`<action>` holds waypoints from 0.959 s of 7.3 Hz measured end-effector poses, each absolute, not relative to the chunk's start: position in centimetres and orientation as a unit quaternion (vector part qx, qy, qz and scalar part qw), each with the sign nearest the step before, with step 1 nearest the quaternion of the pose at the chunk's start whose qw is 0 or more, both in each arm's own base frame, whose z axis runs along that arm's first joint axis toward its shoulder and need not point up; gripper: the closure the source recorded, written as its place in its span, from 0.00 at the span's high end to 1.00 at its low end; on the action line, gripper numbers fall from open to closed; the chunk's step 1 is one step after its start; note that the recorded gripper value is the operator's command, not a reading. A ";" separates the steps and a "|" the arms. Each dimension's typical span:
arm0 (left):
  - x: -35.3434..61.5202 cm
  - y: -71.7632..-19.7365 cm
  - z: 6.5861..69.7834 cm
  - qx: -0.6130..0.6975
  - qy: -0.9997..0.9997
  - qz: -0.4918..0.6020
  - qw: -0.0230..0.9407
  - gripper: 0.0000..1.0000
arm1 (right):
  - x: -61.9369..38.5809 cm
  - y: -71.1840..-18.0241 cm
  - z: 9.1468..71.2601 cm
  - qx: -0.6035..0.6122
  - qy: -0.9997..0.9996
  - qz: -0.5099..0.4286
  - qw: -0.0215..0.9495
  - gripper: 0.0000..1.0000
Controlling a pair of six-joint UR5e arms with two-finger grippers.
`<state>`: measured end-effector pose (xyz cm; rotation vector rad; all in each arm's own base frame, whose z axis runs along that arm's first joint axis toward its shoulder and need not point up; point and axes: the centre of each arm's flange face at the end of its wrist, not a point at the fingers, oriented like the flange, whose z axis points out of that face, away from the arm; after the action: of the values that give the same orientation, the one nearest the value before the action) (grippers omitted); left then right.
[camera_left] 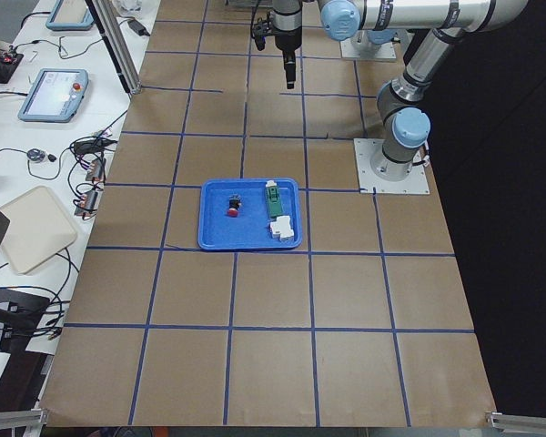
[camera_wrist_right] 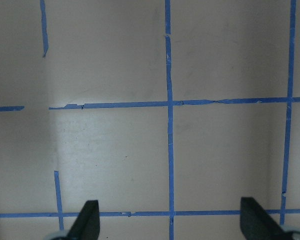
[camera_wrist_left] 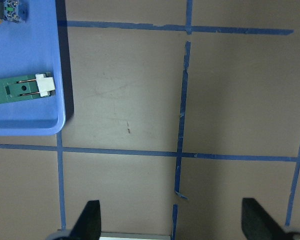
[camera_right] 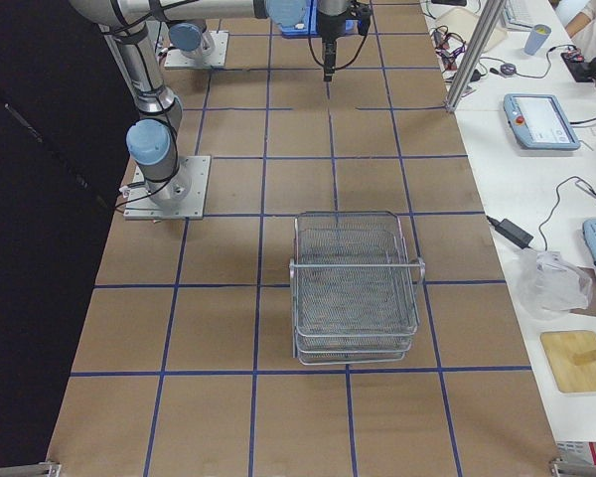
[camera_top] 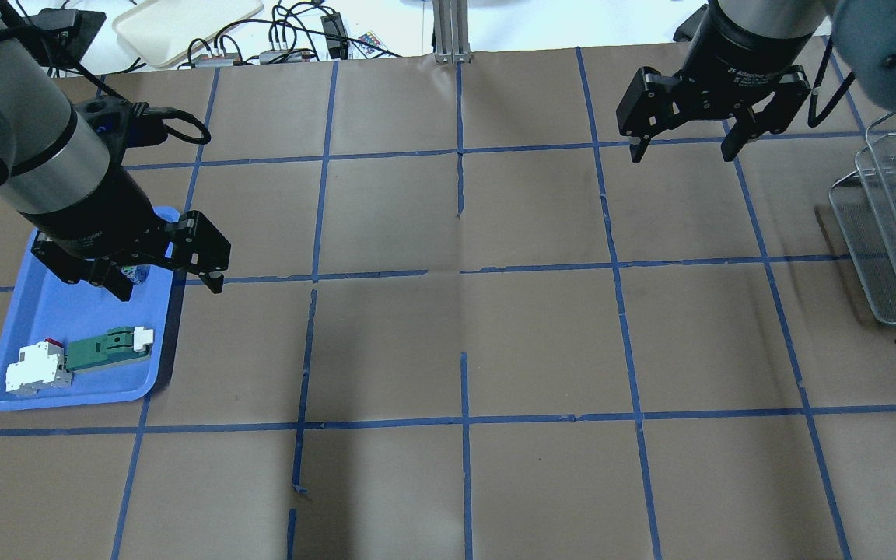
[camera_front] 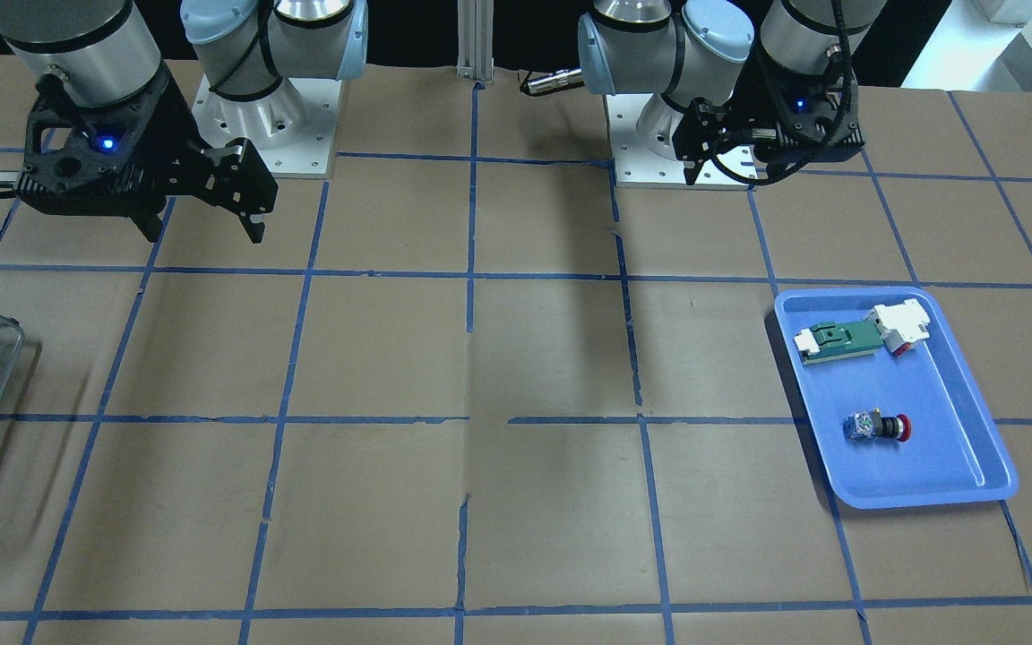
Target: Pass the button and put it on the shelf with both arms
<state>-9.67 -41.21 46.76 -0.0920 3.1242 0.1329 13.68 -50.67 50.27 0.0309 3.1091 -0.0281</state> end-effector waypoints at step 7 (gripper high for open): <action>-1.4 -44.6 45.8 -0.158 0.987 0.019 0.006 1.00 | 13.6 -50.7 50.3 0.010 1.000 -0.013 0.014 1.00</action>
<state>-1.37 -44.55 45.80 -0.4946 3.0894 0.0609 13.63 -50.74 50.34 0.0321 3.1137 -0.0393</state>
